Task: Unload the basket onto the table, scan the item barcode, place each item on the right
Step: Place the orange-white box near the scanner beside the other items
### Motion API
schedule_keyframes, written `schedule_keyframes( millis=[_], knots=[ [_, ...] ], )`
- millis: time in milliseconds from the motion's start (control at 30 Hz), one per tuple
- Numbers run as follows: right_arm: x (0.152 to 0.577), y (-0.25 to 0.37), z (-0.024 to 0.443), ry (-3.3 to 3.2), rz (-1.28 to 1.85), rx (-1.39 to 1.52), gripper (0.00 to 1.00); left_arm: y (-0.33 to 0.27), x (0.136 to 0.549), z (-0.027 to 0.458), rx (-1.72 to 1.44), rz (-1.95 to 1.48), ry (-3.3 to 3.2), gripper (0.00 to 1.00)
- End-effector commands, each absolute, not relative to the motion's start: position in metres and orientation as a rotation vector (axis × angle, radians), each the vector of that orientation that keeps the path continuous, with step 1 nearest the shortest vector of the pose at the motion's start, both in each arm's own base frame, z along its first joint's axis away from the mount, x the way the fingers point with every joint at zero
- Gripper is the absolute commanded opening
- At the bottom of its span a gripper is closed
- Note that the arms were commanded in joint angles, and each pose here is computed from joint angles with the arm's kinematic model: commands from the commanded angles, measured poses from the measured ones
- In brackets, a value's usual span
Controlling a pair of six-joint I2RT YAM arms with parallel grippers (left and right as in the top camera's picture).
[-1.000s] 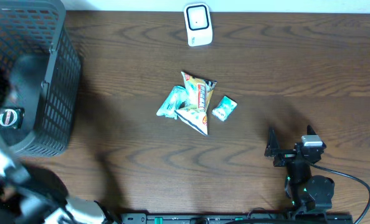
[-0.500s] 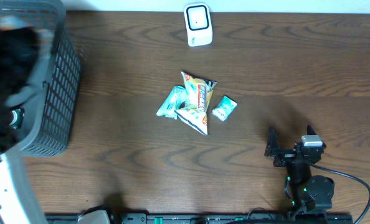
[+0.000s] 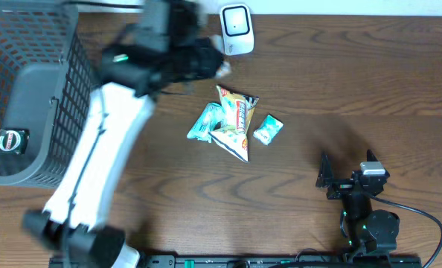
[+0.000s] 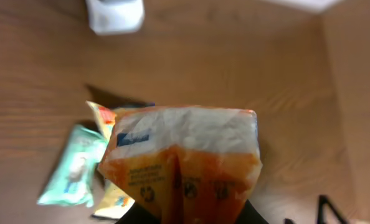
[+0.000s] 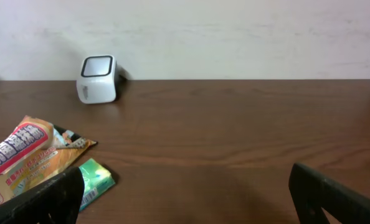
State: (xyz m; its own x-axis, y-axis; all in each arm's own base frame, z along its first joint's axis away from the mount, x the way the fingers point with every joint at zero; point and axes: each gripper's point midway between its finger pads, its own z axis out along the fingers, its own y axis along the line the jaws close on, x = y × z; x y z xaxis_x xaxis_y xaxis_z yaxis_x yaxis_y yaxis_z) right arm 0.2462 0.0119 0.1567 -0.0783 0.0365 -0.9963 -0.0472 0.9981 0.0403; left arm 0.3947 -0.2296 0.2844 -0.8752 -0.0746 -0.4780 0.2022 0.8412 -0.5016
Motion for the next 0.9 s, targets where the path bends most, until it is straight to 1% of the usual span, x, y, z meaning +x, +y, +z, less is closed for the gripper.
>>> schedule_keyframes(
  millis=[0, 33, 167, 267, 467, 500, 633, 667, 700, 800, 867],
  knots=[
    [0.246, 0.015, 0.156, 1.649, 0.071, -0.028, 0.99, -0.259, 0.399, 0.246, 0.189, -0.722, 2.595, 0.09],
    [0.246, 0.015, 0.156, 1.649, 0.071, -0.028, 0.99, -0.271, 0.400, 0.230, 0.211, -0.721, 2.625, 0.11],
    [0.246, 0.015, 0.156, 1.649, 0.071, -0.028, 0.99, -0.299, 0.403, 0.183, 0.220, -0.720, 2.708, 0.15],
    [0.246, 0.015, 0.156, 1.650, 0.071, -0.028, 0.99, -0.315, 0.406, 0.153, 0.231, -0.716, 2.747, 0.15],
    [0.246, 0.015, 0.155, 1.653, 0.071, -0.028, 0.99, -0.336, 0.409, 0.118, 0.270, -0.714, 2.767, 0.17],
    [0.246, 0.015, 0.155, 1.653, 0.071, -0.028, 0.99, -0.338, 0.411, 0.114, 0.275, -0.716, 2.767, 0.24],
    [0.246, 0.015, 0.155, 1.653, 0.071, -0.028, 0.99, -0.340, 0.416, 0.102, 0.272, -0.679, 2.765, 0.27],
    [0.246, 0.015, 0.155, 1.653, 0.071, -0.029, 0.99, -0.337, 0.418, 0.098, 0.264, -0.647, 2.766, 0.30],
    [0.246, 0.015, 0.155, 1.653, 0.071, -0.028, 0.99, -0.336, 0.418, 0.097, 0.260, -0.633, 2.769, 0.35],
    [0.246, 0.015, 0.155, 1.653, 0.071, -0.028, 0.99, -0.336, 0.417, 0.092, 0.261, -0.629, 2.781, 0.39],
    [0.246, 0.015, 0.155, 1.653, 0.071, -0.029, 0.99, -0.335, 0.416, 0.091, 0.261, -0.626, 2.787, 0.48]
  ],
)
